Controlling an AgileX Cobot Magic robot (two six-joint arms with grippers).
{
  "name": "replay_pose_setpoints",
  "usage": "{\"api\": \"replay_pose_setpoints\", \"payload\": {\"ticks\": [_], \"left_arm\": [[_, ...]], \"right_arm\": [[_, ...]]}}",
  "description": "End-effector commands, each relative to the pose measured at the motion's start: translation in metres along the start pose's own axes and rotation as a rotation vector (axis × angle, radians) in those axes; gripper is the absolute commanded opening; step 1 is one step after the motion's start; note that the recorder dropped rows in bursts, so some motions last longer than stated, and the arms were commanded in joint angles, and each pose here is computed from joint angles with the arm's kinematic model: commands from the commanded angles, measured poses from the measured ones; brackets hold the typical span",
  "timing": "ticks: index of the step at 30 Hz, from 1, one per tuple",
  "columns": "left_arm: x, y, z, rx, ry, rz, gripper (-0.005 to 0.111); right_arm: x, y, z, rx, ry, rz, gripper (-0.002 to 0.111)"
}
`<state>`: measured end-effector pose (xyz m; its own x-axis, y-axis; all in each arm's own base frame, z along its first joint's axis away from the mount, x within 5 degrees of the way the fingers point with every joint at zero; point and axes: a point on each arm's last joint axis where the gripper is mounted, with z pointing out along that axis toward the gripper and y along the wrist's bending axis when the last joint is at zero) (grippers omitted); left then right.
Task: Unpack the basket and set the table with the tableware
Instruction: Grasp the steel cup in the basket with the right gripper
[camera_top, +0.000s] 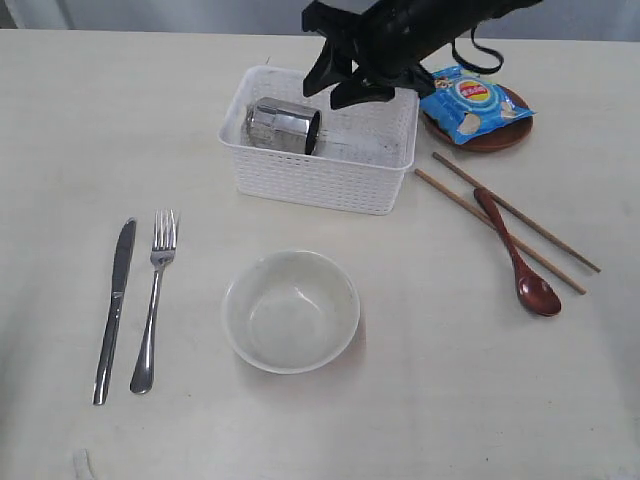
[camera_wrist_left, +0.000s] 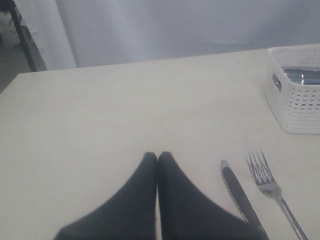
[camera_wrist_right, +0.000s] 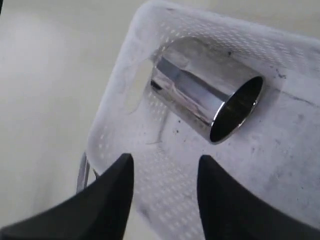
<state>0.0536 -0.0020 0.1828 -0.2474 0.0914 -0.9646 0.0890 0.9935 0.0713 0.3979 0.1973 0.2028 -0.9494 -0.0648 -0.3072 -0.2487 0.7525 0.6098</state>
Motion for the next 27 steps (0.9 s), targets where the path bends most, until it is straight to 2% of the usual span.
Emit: {"api": "replay_pose_setpoints", "payload": {"ticks": [1,10,17,19,23,27], "left_arm": [[0.001,0.000,0.000,0.004,-0.001,0.001,0.000],[0.001,0.000,0.000,0.004,-0.001,0.001,0.000],[0.001,0.000,0.000,0.004,-0.001,0.001,0.000],[0.001,0.000,0.000,0.004,-0.001,0.001,0.000],[0.001,0.000,0.000,0.004,-0.001,0.001,0.000],[0.001,0.000,0.000,0.004,-0.001,0.001,0.000]], "right_arm": [[-0.004,-0.015,0.026,-0.044,0.020,0.045,0.040],[-0.009,-0.031,0.055,-0.085,-0.006,0.106,0.040],[-0.013,-0.033,0.056,-0.075,-0.050,0.061,0.038],[-0.013,-0.032,0.056,-0.087,-0.058,0.043,0.031],[-0.015,-0.029,0.056,-0.121,-0.074,0.024,0.002],[-0.015,-0.026,0.055,-0.156,-0.083,0.009,0.000]]}}
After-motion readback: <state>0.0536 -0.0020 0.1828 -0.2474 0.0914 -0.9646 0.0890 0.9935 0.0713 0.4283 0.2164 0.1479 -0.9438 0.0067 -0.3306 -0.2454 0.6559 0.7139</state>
